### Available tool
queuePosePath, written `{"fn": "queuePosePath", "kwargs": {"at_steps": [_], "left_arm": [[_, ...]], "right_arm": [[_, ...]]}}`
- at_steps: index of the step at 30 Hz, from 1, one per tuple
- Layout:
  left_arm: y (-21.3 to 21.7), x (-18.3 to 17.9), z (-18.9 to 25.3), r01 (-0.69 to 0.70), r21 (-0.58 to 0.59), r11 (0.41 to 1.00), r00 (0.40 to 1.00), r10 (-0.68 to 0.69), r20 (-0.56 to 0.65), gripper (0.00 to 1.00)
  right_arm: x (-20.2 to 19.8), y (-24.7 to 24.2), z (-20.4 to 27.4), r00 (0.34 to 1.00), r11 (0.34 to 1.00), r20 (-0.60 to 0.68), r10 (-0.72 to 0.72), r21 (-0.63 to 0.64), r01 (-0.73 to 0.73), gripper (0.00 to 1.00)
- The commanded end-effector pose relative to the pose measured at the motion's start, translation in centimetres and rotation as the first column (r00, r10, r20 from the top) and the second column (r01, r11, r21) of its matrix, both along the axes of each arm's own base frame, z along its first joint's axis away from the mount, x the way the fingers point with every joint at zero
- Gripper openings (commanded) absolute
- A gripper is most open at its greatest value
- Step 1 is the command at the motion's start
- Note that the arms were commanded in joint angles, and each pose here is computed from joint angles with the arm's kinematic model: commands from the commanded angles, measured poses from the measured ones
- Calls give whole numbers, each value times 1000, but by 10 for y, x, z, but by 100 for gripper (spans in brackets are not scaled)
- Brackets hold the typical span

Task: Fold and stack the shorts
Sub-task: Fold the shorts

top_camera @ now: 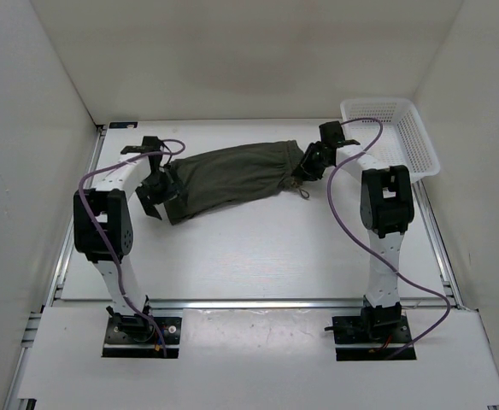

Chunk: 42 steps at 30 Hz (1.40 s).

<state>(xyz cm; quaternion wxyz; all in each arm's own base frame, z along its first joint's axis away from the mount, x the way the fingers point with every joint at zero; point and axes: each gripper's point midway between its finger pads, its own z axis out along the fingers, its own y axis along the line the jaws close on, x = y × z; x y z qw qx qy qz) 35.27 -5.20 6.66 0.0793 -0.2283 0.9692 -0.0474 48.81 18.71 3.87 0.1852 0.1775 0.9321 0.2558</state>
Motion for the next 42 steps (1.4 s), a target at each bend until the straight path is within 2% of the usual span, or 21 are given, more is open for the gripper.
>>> {"fn": "queuePosePath", "kwargs": {"at_steps": [1,4,8,9,12,13,15,16,17,18,20,25,26,29,31,35,37,38,39,40,42], "left_arm": [[-3,-3,-3,-22,-28,999,1000,23,11,100],[2,1,-12,-44,-21,999,999,44,13,100],[3,20,-24,-55,-13,998,998,55,7,100],[0,27,-37,-62,-23,998,998,62,-15,95],[-2,28,-43,-61,-32,998,998,60,-31,69],[-5,28,-43,-52,-32,998,998,51,-32,40],[-2,28,-43,-61,-32,998,998,60,-32,12],[-2,28,-43,-61,-32,998,998,60,-32,10],[3,32,-41,-73,-33,997,997,72,-22,10],[9,31,-38,-87,-24,996,996,86,-21,10],[18,31,-27,-90,-5,996,996,90,3,10],[24,11,-19,-83,9,997,997,83,0,10],[24,5,-13,-83,8,997,997,83,2,10],[24,-18,-14,-83,10,997,996,83,-18,10],[24,-35,-18,-82,12,997,996,83,-44,10],[13,-63,-10,-64,-29,997,997,63,-40,10],[8,-74,-9,-49,-41,998,998,47,-41,20],[5,-82,-7,-38,-42,998,999,37,-36,30],[3,-86,-6,-25,-57,998,999,23,-33,56],[1,-89,-3,-23,-68,997,999,21,-26,62],[3,-90,8,-13,-59,998,1000,13,11,85]], "right_arm": [[4,-2,27,997,1000,75,7,-16,-6,59],[-1,-6,26,998,999,65,9,-34,-7,81],[-2,-8,25,998,999,61,11,-49,-8,84],[-5,-7,22,999,999,51,17,-43,-15,84],[-1,-5,14,999,999,39,22,-37,-20,83],[-2,-5,6,1000,999,19,22,-41,-21,83],[2,-1,5,1000,999,16,24,-21,-24,70],[1,-1,0,1000,999,5,24,-23,-24,60],[1,-1,0,1000,999,5,24,-23,-24,47],[-4,3,3,999,999,11,33,-22,-33,20],[-9,0,4,1000,999,11,18,-30,-18,1],[-52,-20,13,1000,996,13,7,-85,-6,1],[-78,-22,-1,999,995,-42,16,-98,-20,1],[-111,-31,21,1000,993,-3,9,-117,-10,1],[-153,-37,4,998,988,-69,11,-151,-22,1],[-213,-47,9,997,977,-71,16,-211,-31,1],[-242,-55,5,997,975,-74,12,-221,-28,1],[-250,-60,4,997,972,-76,7,-232,-24,7],[-254,-62,4,998,973,-68,7,-229,-23,35],[-263,-65,8,997,973,-71,7,-230,-23,52],[-270,-70,9,998,969,-67,10,-245,-27,72]]}}
